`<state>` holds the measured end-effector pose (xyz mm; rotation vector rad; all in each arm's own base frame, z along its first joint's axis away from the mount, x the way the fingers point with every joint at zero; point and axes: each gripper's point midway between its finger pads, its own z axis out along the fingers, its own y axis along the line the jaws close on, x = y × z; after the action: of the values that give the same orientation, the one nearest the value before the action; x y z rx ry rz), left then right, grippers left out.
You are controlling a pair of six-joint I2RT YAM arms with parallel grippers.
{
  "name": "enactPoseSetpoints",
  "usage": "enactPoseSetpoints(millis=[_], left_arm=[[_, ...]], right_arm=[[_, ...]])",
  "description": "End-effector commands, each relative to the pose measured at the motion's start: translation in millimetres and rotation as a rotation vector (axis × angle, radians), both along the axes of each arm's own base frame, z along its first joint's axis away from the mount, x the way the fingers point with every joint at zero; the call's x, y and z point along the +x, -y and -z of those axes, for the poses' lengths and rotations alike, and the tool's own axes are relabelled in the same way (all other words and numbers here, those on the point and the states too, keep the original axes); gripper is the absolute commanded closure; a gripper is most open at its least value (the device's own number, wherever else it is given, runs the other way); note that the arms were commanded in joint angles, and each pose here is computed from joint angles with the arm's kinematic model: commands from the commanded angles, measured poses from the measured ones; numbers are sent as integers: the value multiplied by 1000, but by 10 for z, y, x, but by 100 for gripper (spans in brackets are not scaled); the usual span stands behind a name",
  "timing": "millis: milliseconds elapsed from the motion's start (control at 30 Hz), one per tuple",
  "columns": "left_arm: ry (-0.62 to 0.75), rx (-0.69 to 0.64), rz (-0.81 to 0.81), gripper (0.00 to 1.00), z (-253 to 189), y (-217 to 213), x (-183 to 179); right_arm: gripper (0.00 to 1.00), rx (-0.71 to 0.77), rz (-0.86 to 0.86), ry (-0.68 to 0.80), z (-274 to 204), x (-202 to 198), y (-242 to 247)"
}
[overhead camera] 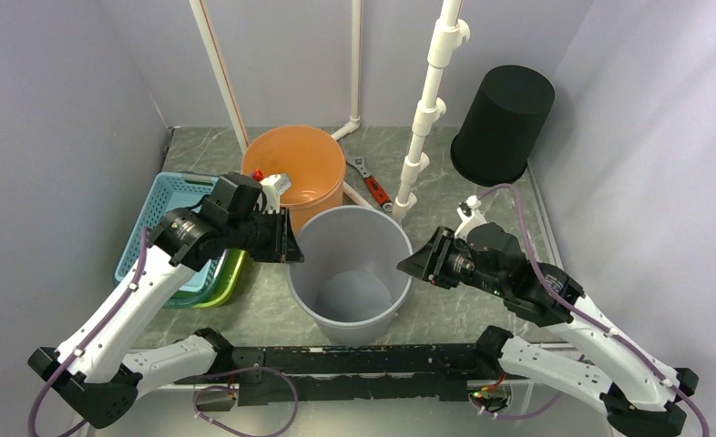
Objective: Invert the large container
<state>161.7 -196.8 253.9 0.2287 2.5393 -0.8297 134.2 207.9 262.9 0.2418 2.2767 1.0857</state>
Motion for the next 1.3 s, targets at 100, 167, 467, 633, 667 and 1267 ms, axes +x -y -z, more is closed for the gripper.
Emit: enactPoseSetpoints(millis=[100,167,467,633,667,1267], left_arm=[[8,-54,44,71,-77,113,-38],[12,-52,41,71,-75,102,-38],[16,-70,43,70,-97,126,-39],[20,-88,53,66,-114,172,-16],[23,-92,54,64,-127,181,-11],[166,-89,37,6,-585,60,48]], right_arm=[[70,45,-141,-2,-202,-155,-199],[72,67,-140,16,-260,-155,-199],[89,253,-199,100,-661,-264,-283],[99,183,-118,74,-618,-194,-145],[100,157,-87,67,-590,-163,-95],[100,-70,35,123,-722,46,235]])
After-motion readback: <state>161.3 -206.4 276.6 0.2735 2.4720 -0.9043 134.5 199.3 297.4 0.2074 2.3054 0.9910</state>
